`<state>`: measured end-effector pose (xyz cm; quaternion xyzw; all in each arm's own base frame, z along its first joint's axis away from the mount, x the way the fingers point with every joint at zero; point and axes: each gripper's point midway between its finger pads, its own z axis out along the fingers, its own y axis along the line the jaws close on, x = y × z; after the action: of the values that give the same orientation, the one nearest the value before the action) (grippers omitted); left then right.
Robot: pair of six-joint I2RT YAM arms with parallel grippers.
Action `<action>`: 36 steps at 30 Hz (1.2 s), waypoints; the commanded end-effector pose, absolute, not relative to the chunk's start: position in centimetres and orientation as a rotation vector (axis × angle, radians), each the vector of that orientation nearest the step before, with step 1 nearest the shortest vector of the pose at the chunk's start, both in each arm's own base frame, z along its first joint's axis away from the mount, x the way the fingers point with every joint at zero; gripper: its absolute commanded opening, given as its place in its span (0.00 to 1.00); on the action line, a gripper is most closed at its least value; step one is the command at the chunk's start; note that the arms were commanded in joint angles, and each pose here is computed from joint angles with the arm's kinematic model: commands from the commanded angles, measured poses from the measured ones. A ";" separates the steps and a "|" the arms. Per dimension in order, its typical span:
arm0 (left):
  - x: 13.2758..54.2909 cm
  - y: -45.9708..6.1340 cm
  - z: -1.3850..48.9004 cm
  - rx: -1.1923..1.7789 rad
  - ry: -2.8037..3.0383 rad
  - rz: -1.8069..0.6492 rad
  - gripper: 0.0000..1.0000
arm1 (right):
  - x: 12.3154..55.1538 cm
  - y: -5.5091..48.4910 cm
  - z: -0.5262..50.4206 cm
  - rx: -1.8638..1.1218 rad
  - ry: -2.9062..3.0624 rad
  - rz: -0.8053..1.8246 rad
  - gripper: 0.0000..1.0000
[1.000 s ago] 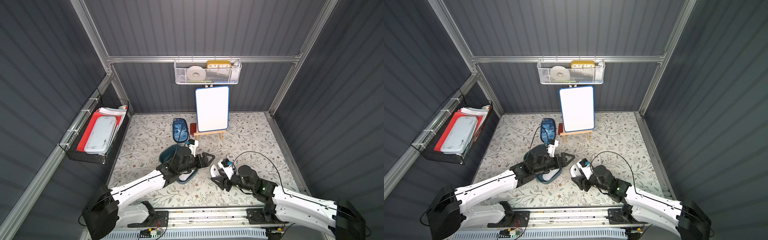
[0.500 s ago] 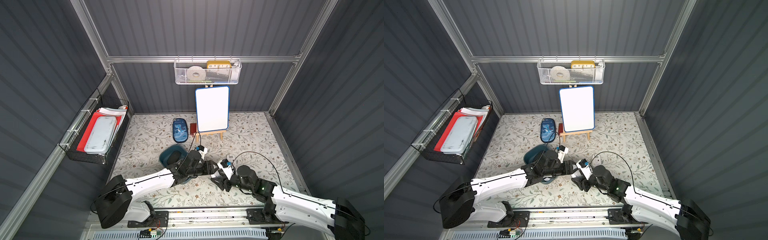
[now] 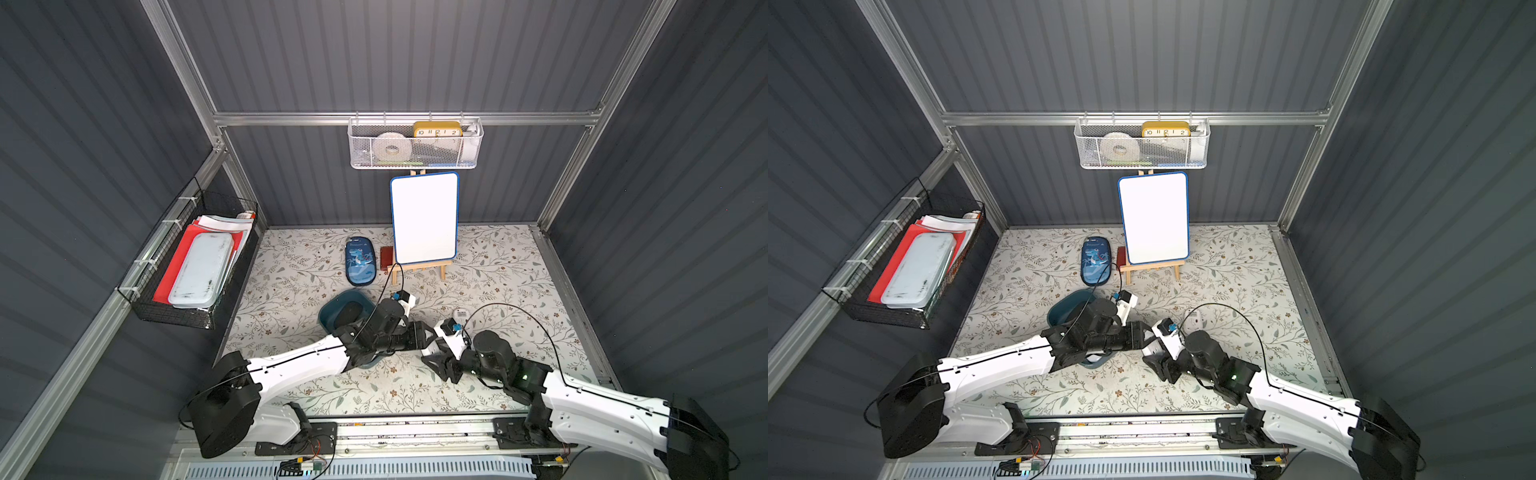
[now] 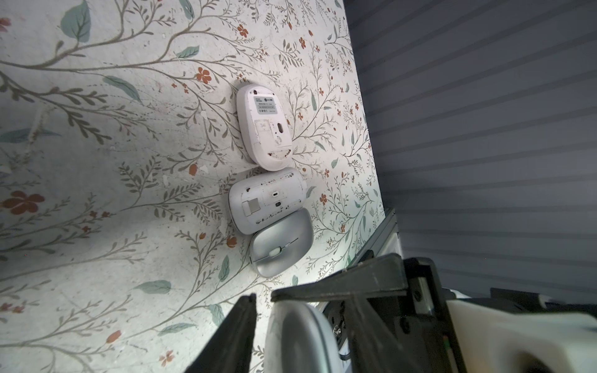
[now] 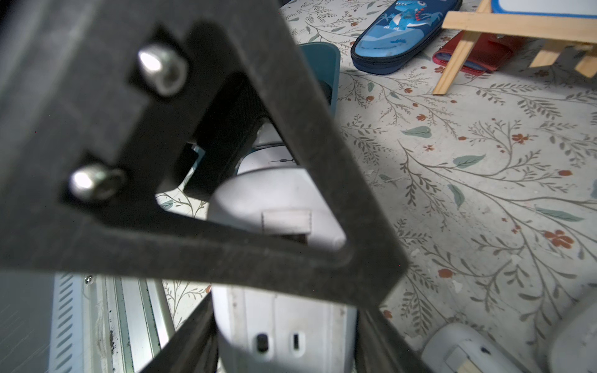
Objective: Put the mouse in the storage box
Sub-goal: Pick up the mouse from the center of the board, then place the mouse in the storage box.
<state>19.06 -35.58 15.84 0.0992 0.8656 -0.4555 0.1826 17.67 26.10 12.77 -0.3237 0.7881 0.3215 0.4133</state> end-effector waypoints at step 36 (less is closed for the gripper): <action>31.6 -13.0 18.2 -0.504 2.428 0.269 0.00 | 19.6 25.6 13.2 -0.704 1.999 0.719 0.99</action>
<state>32.40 -17.70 19.29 -0.1750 0.9256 -0.0118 0.3353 18.92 25.39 12.19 -0.2972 0.8055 0.2892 0.4233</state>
